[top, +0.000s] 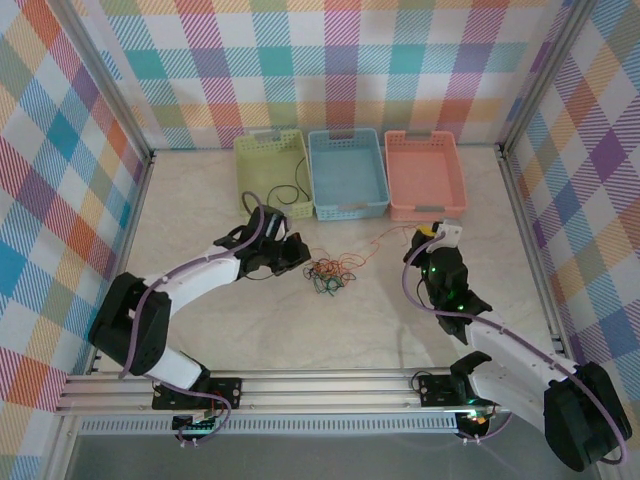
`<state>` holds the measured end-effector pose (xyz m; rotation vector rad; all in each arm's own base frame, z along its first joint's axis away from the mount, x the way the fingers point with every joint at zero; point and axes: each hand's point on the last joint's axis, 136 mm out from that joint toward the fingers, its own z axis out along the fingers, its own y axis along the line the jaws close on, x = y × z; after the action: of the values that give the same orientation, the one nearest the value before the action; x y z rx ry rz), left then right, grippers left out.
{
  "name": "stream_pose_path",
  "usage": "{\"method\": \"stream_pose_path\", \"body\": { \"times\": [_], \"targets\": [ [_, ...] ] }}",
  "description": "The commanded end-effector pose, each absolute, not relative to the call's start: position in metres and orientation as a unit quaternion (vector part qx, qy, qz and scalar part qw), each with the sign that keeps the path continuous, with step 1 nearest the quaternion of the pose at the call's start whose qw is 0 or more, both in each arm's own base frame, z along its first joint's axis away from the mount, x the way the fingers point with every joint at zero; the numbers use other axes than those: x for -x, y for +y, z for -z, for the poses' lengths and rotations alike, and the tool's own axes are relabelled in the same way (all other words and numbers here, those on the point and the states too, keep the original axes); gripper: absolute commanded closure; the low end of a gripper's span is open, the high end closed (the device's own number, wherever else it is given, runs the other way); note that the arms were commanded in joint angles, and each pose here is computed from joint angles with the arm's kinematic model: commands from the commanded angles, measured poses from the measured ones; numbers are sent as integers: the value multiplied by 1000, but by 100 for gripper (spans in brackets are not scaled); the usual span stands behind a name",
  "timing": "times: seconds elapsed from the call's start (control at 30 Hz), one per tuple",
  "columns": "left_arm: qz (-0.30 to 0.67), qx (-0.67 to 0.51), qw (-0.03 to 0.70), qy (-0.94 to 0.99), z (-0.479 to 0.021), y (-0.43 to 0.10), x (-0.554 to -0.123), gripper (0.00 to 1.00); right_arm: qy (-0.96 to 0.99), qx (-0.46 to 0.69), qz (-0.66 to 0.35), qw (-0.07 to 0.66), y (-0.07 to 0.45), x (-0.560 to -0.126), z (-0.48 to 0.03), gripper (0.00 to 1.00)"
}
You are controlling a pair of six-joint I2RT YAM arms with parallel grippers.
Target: Untangle the cables
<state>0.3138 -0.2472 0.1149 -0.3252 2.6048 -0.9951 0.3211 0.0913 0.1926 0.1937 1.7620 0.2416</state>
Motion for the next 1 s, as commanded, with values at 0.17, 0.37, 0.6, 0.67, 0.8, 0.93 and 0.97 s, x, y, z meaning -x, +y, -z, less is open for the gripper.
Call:
{"method": "stream_pose_path", "body": {
  "times": [0.17, 0.37, 0.6, 0.67, 0.8, 0.93, 0.97],
  "targets": [
    [331, 120, 188, 917, -118, -231, -314, 100, 755, -29, -168, 633, 116, -318, -206, 100],
    [295, 122, 215, 923, -121, -217, -318, 100, 728, -15, -183, 661, 114, -305, -229, 100],
    [242, 161, 241, 926, -111, -183, -326, 100, 688, -44, -175, 703, 91, -285, -271, 100],
    [242, 165, 239, 926, -109, -182, -327, 100, 671, -56, -167, 721, 81, -280, -285, 100],
    [243, 168, 237, 926, -107, -181, -327, 100, 657, -84, -134, 737, 60, -276, -307, 100],
    [245, 167, 236, 926, -106, -182, -327, 100, 644, -145, -85, 746, 26, -271, -328, 100],
    [244, 167, 235, 926, -105, -182, -326, 100, 641, -167, -71, 746, 15, -270, -332, 100]
  ]
}}
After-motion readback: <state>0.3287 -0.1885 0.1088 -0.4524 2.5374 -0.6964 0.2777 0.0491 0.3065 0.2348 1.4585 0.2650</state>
